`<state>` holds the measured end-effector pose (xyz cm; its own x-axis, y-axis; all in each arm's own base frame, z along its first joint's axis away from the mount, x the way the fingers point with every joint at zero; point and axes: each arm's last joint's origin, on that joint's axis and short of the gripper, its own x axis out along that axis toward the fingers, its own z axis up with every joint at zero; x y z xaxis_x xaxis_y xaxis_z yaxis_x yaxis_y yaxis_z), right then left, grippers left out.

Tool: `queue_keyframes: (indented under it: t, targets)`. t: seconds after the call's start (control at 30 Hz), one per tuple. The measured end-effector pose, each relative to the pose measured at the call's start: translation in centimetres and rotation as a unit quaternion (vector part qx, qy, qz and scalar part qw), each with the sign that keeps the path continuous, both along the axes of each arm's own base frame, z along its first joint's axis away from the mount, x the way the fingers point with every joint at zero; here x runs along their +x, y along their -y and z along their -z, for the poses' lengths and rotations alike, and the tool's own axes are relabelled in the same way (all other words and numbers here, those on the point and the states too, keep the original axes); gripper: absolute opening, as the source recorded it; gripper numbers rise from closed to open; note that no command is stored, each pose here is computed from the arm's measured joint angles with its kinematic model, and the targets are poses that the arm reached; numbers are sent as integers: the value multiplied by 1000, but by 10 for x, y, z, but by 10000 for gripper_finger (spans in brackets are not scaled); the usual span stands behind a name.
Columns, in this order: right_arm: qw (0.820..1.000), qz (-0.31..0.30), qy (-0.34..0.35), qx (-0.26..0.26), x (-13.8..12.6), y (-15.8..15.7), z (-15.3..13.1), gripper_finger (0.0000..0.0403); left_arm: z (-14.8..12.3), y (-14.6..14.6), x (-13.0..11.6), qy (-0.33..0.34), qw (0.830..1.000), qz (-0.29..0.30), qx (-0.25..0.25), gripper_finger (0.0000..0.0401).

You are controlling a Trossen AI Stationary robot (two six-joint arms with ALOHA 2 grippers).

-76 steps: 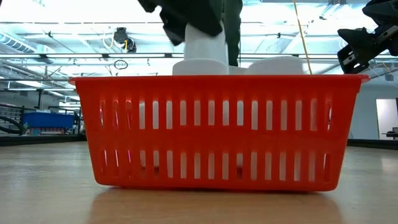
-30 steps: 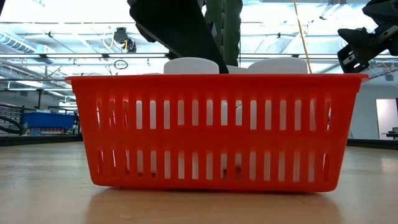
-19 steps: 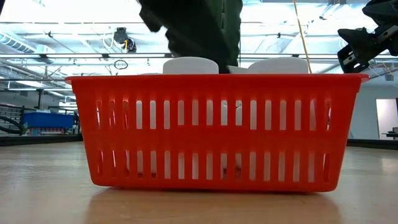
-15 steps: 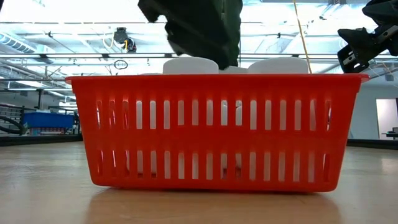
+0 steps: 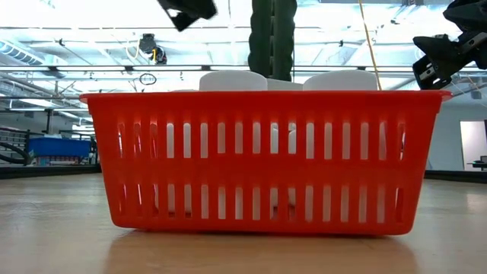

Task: Pick and place pill bottles into a basket
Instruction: Return to Home Position

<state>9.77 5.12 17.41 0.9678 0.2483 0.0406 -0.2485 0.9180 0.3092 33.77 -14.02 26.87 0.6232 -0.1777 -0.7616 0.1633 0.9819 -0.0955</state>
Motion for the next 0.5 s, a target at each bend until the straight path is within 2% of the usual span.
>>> queue_keyframes:
  t: [0.03, 0.2, 0.3, 0.43, 0.5]
  targets:
    - [1000, 0, 0, 0, 0, 0, 0, 175, -3, -5, -10, 10, 1000, -2, -7, 13]
    - [1000, 0, 0, 0, 0, 0, 0, 172, -12, -31, -73, 54, 996, -25, -62, 21]
    - [1000, 0, 0, 0, 0, 0, 0, 173, -20, -50, -114, 92, 993, -39, -64, 9]
    - [1000, 0, 0, 0, 0, 0, 0, 175, -22, -77, -160, 151, 974, -153, -67, 9]
    - [1000, 0, 0, 0, 0, 0, 0, 175, -21, -88, -183, 174, 965, -188, -64, 20]
